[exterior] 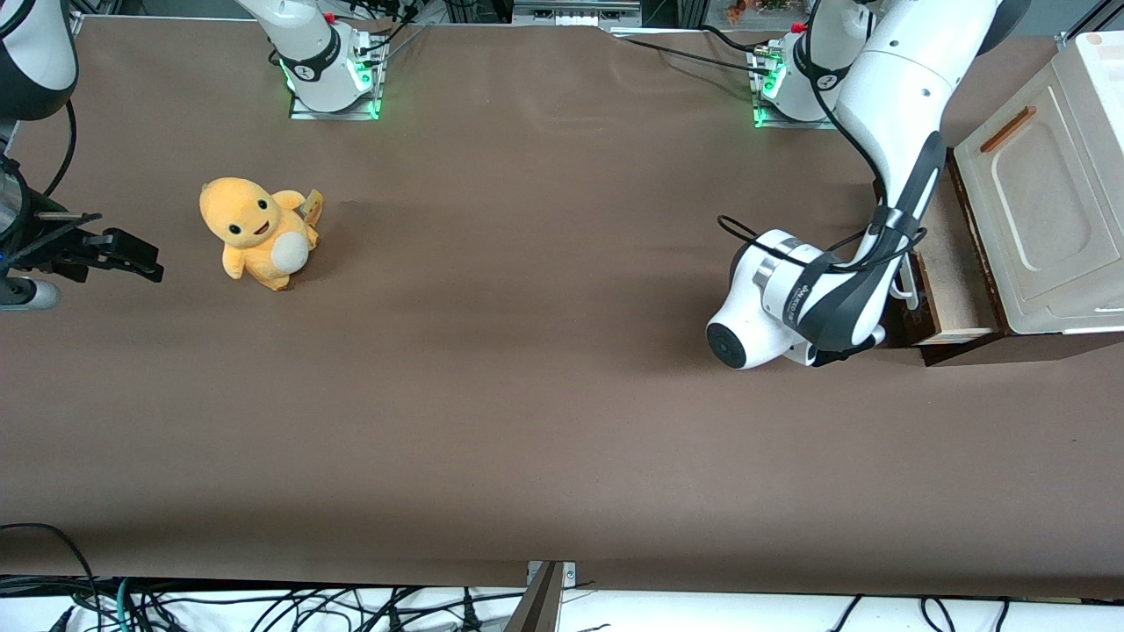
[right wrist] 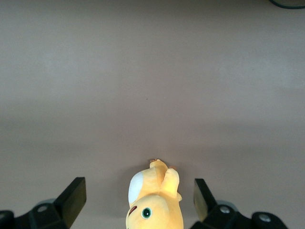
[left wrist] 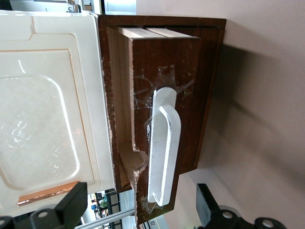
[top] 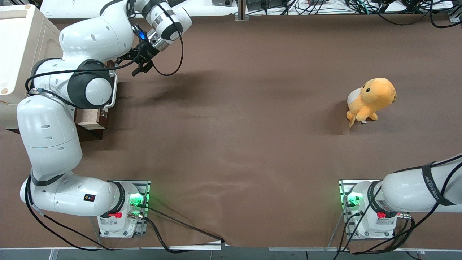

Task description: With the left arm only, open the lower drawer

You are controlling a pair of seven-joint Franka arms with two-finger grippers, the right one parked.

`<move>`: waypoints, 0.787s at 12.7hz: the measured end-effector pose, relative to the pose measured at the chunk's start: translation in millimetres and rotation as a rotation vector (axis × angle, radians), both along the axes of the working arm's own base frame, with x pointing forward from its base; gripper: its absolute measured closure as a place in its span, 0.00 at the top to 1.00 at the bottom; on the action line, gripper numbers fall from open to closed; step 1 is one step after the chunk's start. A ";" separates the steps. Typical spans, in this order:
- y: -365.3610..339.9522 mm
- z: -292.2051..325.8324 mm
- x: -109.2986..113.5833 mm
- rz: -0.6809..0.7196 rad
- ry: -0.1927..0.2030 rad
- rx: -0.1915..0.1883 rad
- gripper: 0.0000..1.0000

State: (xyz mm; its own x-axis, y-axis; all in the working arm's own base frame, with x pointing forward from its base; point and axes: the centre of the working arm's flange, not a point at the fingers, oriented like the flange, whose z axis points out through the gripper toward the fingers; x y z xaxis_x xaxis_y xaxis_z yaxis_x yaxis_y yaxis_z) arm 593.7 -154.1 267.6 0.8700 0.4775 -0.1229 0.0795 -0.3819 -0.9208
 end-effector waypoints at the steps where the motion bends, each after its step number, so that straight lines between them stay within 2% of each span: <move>1: 0.3 7.7 3.8 0.009 -0.010 -0.002 1.00; 4: 2.9 38.4 16.0 0.016 0.018 -0.048 1.00; 8: 5.5 71.9 29.8 0.005 0.033 -0.118 1.00; 10: 6.0 81.2 33.4 -0.016 0.062 -0.164 1.00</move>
